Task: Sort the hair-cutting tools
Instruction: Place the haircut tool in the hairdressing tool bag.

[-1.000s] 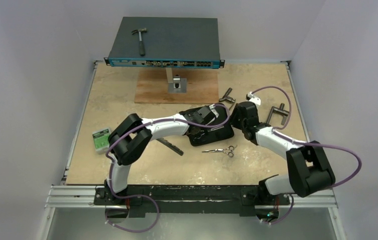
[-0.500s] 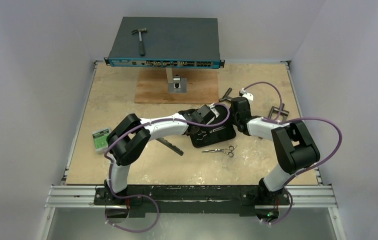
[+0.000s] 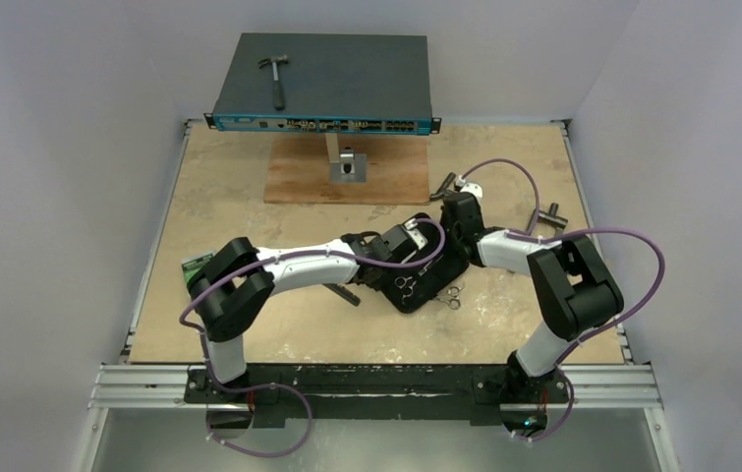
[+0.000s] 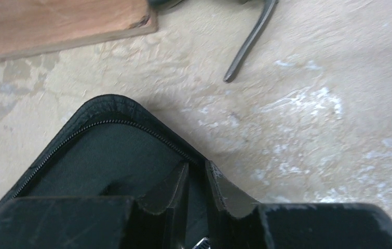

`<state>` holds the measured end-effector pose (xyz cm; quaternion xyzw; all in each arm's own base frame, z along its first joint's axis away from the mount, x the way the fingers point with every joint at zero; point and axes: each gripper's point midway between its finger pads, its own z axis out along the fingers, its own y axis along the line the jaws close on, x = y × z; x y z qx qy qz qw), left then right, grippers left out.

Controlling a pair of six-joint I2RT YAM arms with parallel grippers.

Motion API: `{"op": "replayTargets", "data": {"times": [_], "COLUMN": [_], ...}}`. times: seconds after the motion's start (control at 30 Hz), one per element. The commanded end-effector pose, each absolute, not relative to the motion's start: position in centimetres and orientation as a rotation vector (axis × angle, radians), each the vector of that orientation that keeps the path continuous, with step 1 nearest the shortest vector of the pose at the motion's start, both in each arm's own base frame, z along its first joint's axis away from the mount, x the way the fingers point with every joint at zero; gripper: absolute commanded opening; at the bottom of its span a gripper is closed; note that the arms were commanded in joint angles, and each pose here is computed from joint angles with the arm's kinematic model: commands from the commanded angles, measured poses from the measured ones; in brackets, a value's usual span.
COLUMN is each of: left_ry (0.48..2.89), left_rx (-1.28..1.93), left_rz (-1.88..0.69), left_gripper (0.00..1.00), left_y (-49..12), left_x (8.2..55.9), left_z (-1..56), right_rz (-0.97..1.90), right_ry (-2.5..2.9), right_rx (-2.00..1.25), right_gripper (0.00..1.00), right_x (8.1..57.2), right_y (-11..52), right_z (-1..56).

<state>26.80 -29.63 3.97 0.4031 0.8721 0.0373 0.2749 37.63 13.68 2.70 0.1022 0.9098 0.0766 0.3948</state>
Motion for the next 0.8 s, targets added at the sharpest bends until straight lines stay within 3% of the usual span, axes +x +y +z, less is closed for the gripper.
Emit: {"op": "replayTargets", "data": {"times": [0.0,0.17,0.4,0.77], "left_ry": [2.358,2.391,2.356,2.322], "left_rx": [1.017,0.974,0.905,0.932], "left_rz": [-0.002,0.007,0.098,0.109], "left_gripper": [0.00,0.00,0.00,0.00], "left_y": [-29.8,-28.6,-28.4,-30.2], "left_x": [24.1,22.2,23.6,24.7], "left_z": [5.4,4.5,5.1,5.3], "right_rz": [0.247,0.281,0.290,0.343], "right_ry": [2.381,2.413,2.420,2.460], "right_rx": [0.167,0.140,0.156,0.119], "right_gripper": [0.16,0.17,0.27,0.20], "right_x": [35.7,33.7,34.0,33.4], "right_y": [15.5,16.2,16.6,17.5], "right_z": [2.2,1.1,1.0,-0.3]}}
